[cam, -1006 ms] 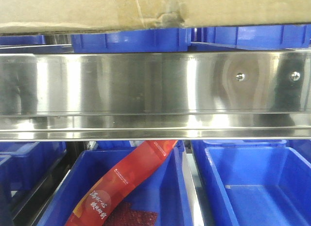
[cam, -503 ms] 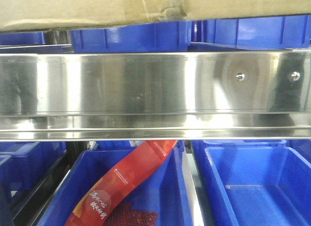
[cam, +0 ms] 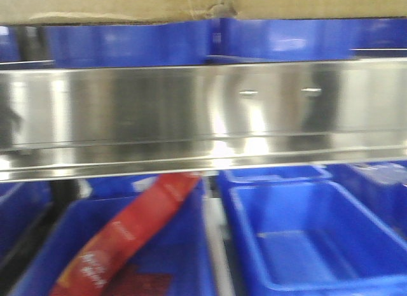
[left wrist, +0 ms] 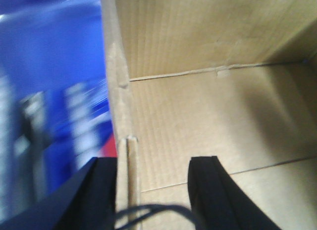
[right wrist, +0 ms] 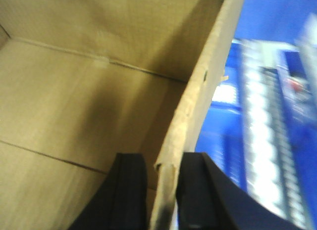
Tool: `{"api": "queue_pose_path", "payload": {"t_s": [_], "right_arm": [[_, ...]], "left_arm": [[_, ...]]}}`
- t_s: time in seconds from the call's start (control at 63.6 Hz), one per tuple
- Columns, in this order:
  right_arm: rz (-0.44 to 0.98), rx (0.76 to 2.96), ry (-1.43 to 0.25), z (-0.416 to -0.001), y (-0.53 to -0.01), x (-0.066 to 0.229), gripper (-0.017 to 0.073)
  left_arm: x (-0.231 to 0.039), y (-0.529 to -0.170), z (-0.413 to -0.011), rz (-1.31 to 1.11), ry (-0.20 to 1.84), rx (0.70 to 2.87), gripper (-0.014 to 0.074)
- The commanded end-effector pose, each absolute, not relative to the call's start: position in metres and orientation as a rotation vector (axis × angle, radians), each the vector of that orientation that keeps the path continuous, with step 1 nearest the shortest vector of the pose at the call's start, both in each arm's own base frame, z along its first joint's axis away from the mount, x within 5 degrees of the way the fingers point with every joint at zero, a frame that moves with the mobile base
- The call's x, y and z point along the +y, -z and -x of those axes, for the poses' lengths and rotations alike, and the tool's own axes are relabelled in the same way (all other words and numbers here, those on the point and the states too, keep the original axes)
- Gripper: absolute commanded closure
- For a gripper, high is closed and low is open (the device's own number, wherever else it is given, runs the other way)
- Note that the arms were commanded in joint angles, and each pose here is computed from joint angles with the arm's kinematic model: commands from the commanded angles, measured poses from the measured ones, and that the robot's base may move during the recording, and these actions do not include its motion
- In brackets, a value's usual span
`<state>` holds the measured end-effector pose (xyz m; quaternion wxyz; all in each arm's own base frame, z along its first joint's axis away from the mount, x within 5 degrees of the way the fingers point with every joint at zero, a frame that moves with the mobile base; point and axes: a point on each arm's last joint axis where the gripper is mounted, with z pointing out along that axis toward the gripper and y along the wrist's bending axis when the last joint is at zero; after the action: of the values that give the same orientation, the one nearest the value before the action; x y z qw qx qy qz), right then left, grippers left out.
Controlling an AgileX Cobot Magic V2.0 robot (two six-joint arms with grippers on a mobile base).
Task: Grab carton from right shelf to conveyor
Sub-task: 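Pull the held carton back from the shelf with both grippers, then hold the carton with both grippers while the base turns away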
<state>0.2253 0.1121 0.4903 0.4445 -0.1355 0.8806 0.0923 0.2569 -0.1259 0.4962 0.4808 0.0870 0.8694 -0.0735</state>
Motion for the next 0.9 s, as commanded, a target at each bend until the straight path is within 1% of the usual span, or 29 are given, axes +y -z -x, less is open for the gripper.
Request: {"api": "queue_pose_path", "payload": {"t_s": [0.0, 0.88], "right_arm": [[0.346, 2.093, -0.326, -0.2241, -0.4996, 0.1187, 0.0629], [0.346, 2.093, -0.326, -0.2241, -0.4996, 0.1187, 0.0629]], "left_arm": [[-0.1398, -0.5112, -0.2487, -0.267, 0.354, 1.997, 0.0612], [-0.1397, -0.5122, -0.2492, -0.267, 0.352, 1.984, 0.0612]]}}
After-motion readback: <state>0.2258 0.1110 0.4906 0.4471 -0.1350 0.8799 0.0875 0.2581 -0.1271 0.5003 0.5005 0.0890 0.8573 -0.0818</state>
